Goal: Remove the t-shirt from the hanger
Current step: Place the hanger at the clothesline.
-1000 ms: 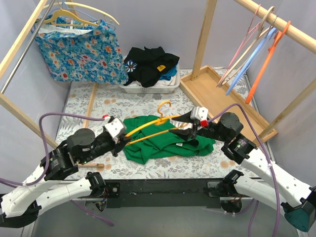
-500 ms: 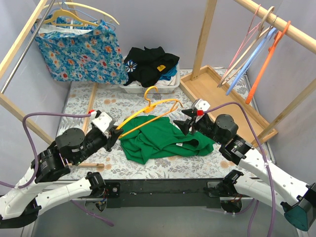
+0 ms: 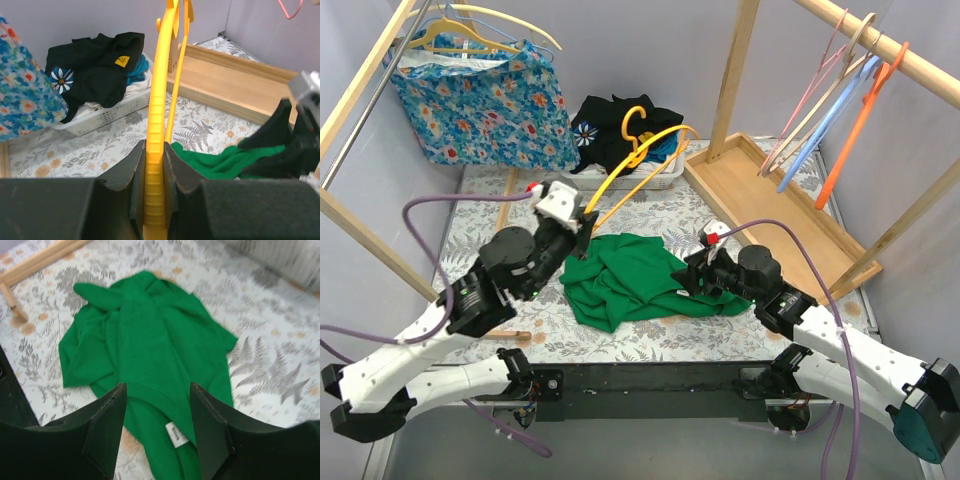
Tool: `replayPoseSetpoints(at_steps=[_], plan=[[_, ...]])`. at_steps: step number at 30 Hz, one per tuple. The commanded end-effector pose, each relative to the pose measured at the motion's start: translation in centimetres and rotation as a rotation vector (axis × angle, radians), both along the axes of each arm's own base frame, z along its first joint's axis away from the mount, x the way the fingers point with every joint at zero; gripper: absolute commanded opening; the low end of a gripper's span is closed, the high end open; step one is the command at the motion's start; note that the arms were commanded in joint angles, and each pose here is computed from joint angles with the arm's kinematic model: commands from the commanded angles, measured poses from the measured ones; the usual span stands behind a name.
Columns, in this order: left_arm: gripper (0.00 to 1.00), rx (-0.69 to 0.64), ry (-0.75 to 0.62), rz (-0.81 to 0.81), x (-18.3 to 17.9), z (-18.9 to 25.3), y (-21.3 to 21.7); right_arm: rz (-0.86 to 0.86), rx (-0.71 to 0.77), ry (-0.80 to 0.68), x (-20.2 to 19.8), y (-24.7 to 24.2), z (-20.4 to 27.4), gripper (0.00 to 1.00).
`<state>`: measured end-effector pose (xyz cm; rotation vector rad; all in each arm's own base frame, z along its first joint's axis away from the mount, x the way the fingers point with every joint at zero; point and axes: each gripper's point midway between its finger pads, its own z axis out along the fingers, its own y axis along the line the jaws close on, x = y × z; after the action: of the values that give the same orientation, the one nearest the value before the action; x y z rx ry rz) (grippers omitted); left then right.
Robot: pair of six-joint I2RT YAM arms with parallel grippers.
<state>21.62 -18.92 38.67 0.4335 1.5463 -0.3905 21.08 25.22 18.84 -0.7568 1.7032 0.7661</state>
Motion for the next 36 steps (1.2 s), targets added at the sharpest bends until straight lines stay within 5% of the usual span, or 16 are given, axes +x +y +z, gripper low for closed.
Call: replayPoseSetpoints(at_steps=[1,14,36], plan=[[0.0,-0.091,-0.081,0.038,2.4,3.8,-2.5,0.042,0.053,0.09,-1.6,0.5,-1.7,0.59],[0.0,-0.161,-0.316,-0.018,9.0,10.1,-14.2,0.112,0.059,0.131,-3.8,1.2,-3.1,0.57],[0.0,-0.184,-0.501,-0.089,16.1,11.5,-28.2,0.131,0.061,0.144,-4.4,1.3,-4.6,0.56]])
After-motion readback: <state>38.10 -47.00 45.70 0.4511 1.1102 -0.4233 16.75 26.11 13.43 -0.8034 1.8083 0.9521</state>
